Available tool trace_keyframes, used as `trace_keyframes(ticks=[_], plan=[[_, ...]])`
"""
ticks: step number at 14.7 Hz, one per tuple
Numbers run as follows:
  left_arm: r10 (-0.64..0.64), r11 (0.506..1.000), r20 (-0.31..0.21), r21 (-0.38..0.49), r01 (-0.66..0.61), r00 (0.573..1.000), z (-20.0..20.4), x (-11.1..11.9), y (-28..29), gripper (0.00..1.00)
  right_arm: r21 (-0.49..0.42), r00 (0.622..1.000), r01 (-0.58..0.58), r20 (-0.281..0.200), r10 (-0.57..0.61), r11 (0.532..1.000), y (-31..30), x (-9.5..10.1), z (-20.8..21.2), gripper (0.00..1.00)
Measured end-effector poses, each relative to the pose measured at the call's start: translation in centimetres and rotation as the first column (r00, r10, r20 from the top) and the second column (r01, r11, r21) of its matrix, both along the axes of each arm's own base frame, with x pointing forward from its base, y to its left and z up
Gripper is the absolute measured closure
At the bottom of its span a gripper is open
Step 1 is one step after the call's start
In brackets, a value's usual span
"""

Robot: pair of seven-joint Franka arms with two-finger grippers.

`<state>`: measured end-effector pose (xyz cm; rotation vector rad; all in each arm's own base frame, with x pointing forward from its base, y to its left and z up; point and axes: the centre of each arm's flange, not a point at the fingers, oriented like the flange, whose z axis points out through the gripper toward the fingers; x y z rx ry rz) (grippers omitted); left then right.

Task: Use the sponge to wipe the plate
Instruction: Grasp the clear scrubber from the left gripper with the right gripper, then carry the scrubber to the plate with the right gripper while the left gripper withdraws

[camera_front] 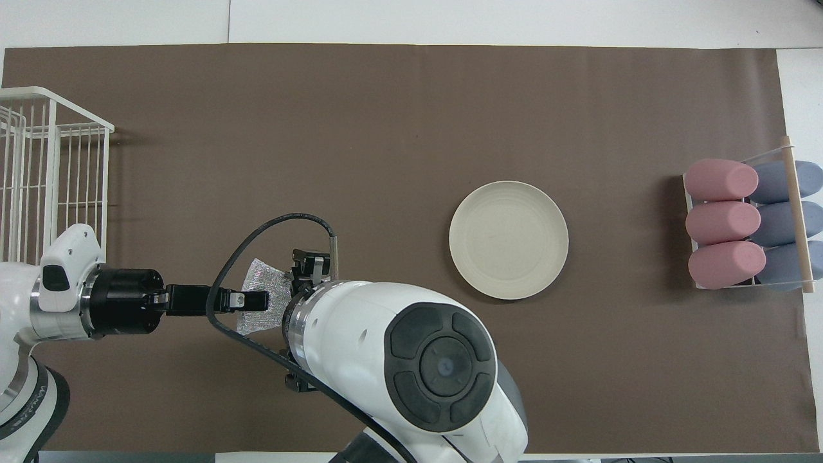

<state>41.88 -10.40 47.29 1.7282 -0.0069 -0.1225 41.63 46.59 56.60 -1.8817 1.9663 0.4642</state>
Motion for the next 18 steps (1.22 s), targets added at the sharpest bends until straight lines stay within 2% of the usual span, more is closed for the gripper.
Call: trace_keyframes(ticks=[6, 10, 14, 15, 18], plan=[[-0.014, 1.000, 0.005, -0.004, 0.014, 1.000, 0.00, -0.15, -0.03, 0.96, -0.015, 0.999, -0.036, 0.003, 0.036, 0.999, -0.34, 0.11, -0.20, 0.00], [-0.026, 1.000, 0.008, 0.000, 0.026, 1.000, -0.17, -0.24, 0.04, 0.96, -0.024, 0.997, -0.073, 0.027, 0.074, 0.997, -0.42, 0.16, -0.26, 0.45], [-0.039, 0.999, 0.007, 0.007, 0.039, 0.999, -0.28, -0.38, 0.00, 0.96, -0.031, 0.995, -0.086, 0.040, 0.088, 0.996, -0.50, 0.24, -0.26, 0.83], [-0.042, 0.999, 0.007, 0.009, 0.042, 0.999, -0.31, -0.41, -0.02, 0.96, -0.035, 0.995, -0.089, 0.043, 0.091, 0.995, -0.46, 0.20, -0.27, 0.88], [-0.047, 0.999, 0.010, 0.017, 0.047, 0.999, -0.35, -0.45, 0.00, 0.96, -0.040, 0.994, -0.094, 0.048, 0.096, 0.995, -0.39, 0.11, -0.29, 0.90]])
